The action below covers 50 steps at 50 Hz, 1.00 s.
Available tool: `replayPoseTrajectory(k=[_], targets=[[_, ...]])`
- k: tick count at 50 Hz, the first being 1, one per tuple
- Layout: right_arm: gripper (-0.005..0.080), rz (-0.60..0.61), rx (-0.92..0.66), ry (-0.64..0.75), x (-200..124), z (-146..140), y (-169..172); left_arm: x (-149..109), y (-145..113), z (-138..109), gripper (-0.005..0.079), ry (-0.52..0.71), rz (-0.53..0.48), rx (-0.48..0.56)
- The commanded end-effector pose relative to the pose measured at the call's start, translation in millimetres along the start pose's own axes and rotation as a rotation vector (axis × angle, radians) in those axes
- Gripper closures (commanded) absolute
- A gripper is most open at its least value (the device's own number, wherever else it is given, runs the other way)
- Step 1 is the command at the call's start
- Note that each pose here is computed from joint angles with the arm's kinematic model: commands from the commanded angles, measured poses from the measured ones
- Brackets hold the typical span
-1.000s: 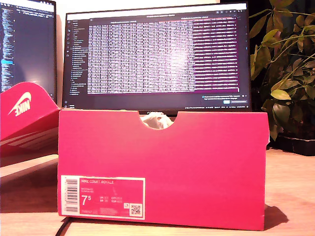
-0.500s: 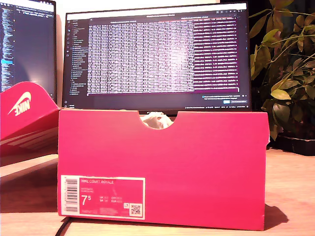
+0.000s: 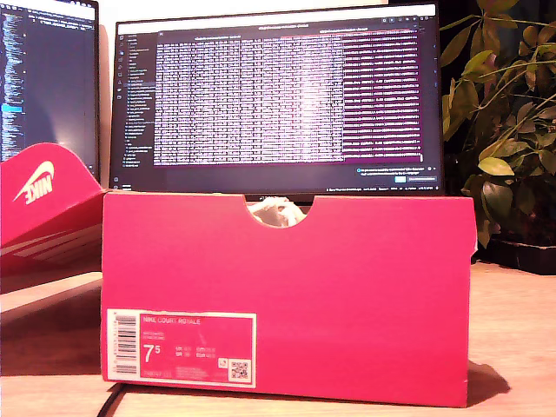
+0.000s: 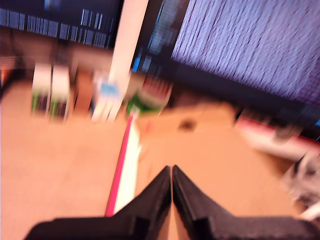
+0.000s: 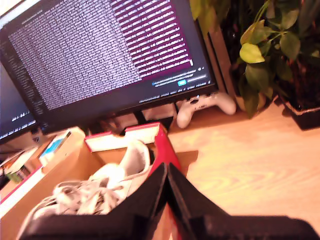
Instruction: Close the red shoebox by pushing the lid with your left arm and holding the box in place with your right arm
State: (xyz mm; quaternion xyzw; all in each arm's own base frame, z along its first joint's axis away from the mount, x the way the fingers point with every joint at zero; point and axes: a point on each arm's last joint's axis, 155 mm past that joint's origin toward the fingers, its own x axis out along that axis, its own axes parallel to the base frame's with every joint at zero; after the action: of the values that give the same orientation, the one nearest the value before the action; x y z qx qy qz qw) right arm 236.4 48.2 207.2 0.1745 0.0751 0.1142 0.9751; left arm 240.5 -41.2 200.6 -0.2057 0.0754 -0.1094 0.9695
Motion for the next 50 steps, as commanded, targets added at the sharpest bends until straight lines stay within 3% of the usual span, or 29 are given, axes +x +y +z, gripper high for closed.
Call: replayPoseTrajectory(k=[1,24,37,50], targets=[[0.0765,-0.011,0.016,0.047,4.8,-3.2,-1.2,6.5,3.0,-6.1,0.0761,0.054,0.013,-0.021],[0.0764,-0.009,-0.050,0.445,58.8,-30.3,-3.6,61.1,17.5,-17.8,0.0761,0.389,0.065,0.002],[0.0764,0.027,-0.099,0.626,86.7,-69.0,-2.9,79.3,50.4,-30.0,0.0761,0.524,0.145,-0.009],[0.0764,0.095,-0.124,0.700,104.1,-99.9,15.0,88.3,85.2,-50.7,0.0761,0.629,0.189,-0.064]])
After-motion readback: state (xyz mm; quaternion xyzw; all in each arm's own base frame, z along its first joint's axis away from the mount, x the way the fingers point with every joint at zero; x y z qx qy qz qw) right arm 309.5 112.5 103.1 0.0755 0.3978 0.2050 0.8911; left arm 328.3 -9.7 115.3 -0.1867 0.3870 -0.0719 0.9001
